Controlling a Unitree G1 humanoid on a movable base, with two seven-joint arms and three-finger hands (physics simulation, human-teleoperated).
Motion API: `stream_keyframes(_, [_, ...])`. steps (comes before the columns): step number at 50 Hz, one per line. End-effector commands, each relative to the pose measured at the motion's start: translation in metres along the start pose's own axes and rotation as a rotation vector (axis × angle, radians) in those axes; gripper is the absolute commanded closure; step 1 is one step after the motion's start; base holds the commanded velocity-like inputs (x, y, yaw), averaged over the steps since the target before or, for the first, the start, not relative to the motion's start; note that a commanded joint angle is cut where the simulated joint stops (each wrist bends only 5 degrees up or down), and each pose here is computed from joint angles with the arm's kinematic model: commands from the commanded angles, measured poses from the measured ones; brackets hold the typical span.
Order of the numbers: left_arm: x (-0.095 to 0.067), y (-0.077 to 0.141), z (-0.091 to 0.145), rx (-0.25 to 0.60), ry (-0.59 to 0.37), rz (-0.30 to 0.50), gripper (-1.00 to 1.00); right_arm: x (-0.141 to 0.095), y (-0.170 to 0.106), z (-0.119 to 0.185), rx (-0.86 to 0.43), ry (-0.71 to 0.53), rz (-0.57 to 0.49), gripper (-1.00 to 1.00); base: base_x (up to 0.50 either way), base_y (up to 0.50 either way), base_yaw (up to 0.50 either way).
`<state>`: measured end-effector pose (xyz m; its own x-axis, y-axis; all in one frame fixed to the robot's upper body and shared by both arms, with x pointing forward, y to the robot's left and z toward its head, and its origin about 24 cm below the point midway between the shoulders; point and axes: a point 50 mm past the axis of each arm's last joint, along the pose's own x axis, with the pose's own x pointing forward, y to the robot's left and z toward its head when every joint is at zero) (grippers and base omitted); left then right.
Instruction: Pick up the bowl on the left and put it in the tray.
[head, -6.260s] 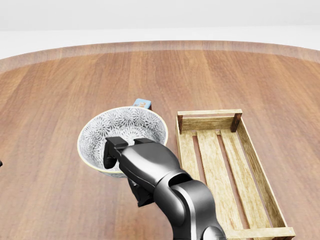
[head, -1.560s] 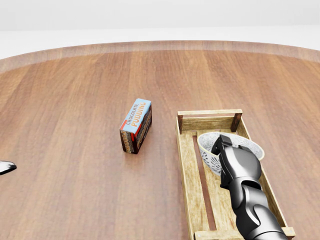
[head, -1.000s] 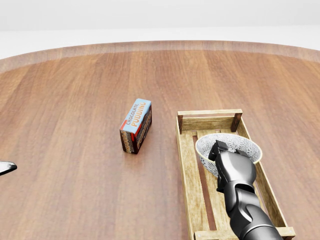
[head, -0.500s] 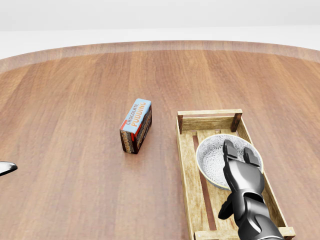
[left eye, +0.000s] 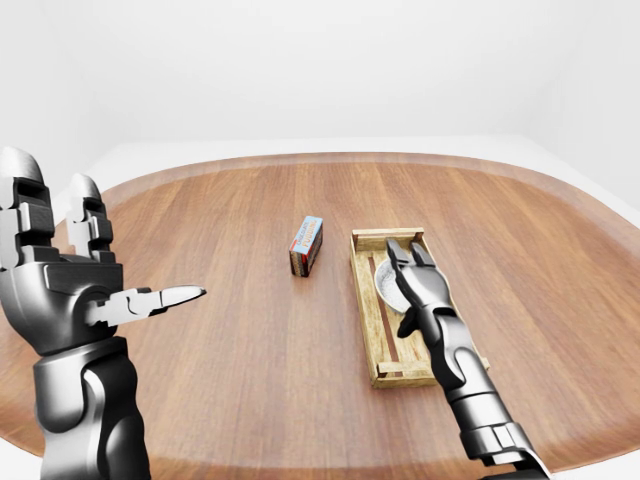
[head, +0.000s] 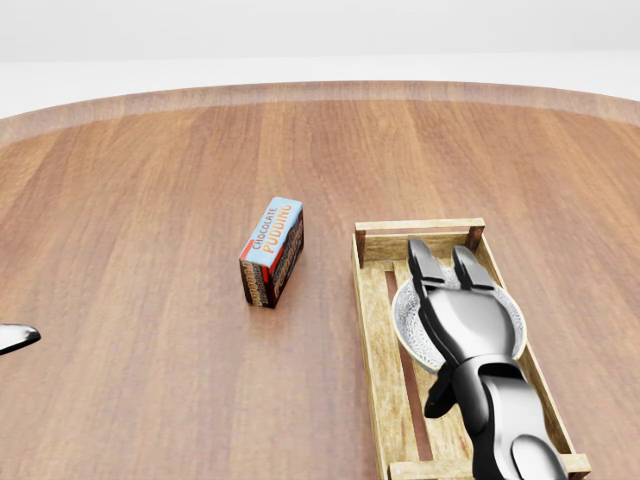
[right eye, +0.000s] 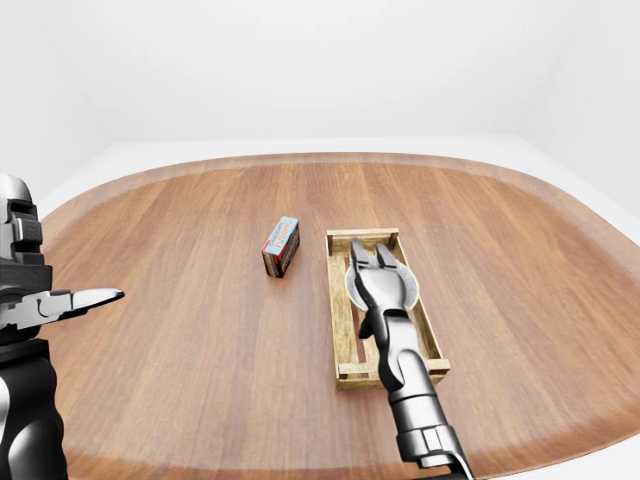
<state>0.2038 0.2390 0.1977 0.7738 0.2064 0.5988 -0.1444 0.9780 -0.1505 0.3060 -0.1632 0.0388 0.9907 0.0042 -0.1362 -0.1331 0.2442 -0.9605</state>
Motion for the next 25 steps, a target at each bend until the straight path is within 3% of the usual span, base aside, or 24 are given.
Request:
stream_keyframes(1, [0.0, 0.0, 0.001, 0.0, -0.003, 0.001, -1.0, -0.03, -0.056, 0.044, -0.093, -0.132, -0.093, -1.0, 0.0, 0.0, 0.0])
stream_keyframes(12, [0.001, 0.002, 0.004, -0.003, -0.016, 0.003, -1.0, -0.084, -0.107, 0.088, -0.184, -0.146, -0.19, -1.0, 0.0, 0.0, 0.0])
stream_keyframes(15, [0.001, 0.002, 0.004, -0.003, -0.016, 0.003, -1.0, -0.085, -0.107, 0.087, -0.18, -0.141, -0.19, -1.0, 0.0, 0.0, 0.0])
stream_keyframes(17, [0.0, 0.002, 0.006, -0.004, -0.024, 0.004, -1.0, -0.098, -0.119, 0.094, -0.177, -0.146, -0.236, -1.0, 0.0, 0.0, 0.0])
stream_keyframes(19, [0.001, 0.002, 0.008, -0.006, -0.032, 0.005, -1.0, -0.122, -0.138, 0.103, -0.149, -0.165, -0.365, -1.0, 0.0, 0.0, 0.0])
stream_keyframes(25, [0.0, 0.002, 0.007, -0.005, -0.026, 0.004, -1.0, -0.153, -0.154, 0.107, -0.099, -0.156, -0.502, -1.0, 0.0, 0.0, 0.0])
